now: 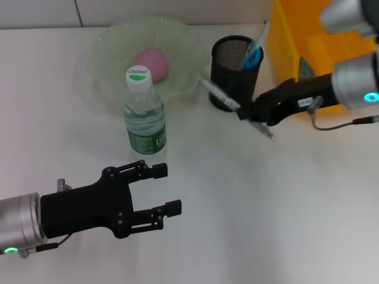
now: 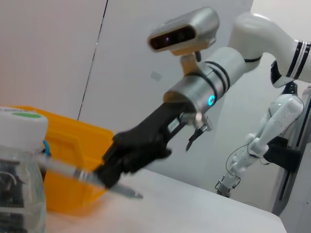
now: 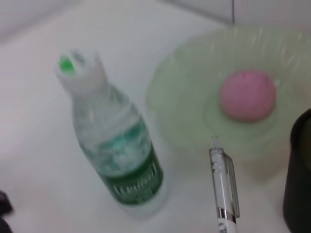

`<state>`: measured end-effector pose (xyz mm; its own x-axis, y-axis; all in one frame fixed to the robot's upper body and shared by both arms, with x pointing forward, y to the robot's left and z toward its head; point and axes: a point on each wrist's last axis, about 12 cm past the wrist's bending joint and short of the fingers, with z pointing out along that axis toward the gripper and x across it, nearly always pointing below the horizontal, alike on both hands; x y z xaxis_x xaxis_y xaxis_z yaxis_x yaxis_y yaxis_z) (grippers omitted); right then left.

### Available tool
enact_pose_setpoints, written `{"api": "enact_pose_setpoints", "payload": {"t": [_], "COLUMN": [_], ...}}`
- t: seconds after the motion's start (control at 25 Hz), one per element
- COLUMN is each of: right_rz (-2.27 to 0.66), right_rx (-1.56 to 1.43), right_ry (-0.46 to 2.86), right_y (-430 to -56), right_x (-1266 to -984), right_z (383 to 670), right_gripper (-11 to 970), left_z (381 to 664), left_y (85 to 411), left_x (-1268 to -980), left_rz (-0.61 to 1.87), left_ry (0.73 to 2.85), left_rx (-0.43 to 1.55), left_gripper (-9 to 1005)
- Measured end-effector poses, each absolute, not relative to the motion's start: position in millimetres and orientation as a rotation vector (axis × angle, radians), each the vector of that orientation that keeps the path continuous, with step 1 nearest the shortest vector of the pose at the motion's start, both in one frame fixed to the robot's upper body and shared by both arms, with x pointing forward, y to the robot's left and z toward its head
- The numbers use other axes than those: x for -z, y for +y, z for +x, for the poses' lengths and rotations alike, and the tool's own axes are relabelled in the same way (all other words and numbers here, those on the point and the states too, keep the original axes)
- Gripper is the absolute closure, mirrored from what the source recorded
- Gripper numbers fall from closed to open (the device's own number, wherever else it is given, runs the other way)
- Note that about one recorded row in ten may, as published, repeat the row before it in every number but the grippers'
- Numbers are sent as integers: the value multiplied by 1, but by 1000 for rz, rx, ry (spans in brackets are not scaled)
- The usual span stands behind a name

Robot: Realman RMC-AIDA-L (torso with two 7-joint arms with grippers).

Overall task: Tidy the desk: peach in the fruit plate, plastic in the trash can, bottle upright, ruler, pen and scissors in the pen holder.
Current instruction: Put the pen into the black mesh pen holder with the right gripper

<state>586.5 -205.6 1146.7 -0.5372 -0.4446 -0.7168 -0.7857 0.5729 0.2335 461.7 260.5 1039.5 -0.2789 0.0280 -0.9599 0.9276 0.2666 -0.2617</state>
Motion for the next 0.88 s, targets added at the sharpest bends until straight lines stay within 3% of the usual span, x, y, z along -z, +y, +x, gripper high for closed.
{"api": "enact_pose_setpoints", "payload": {"t": [0.24,0.44,0.56,0.88], "right_rz": [-776,-561,-418,-326], "right_rx": [-907,-1032,-1042,-891], "right_ry": [1946,1630,1483,1472], "right_y": [-249,-265,-251,-214], "right_x": [-1160,-1146,-1117,-1083], "right_z": [578,575,580,589], "right_gripper": [824,821,820,815], "left_z": [462,462,462,463], "left_y": [260,260,259,259], "left_x": [-1040,-1039,-1039,-1039], "left_rz": [914,918,926,935], "left_ry": [1570,1569,1567,1554], "left_rx": [1169,1167,1164,1144], "left_gripper": [226,226,226,226]}}
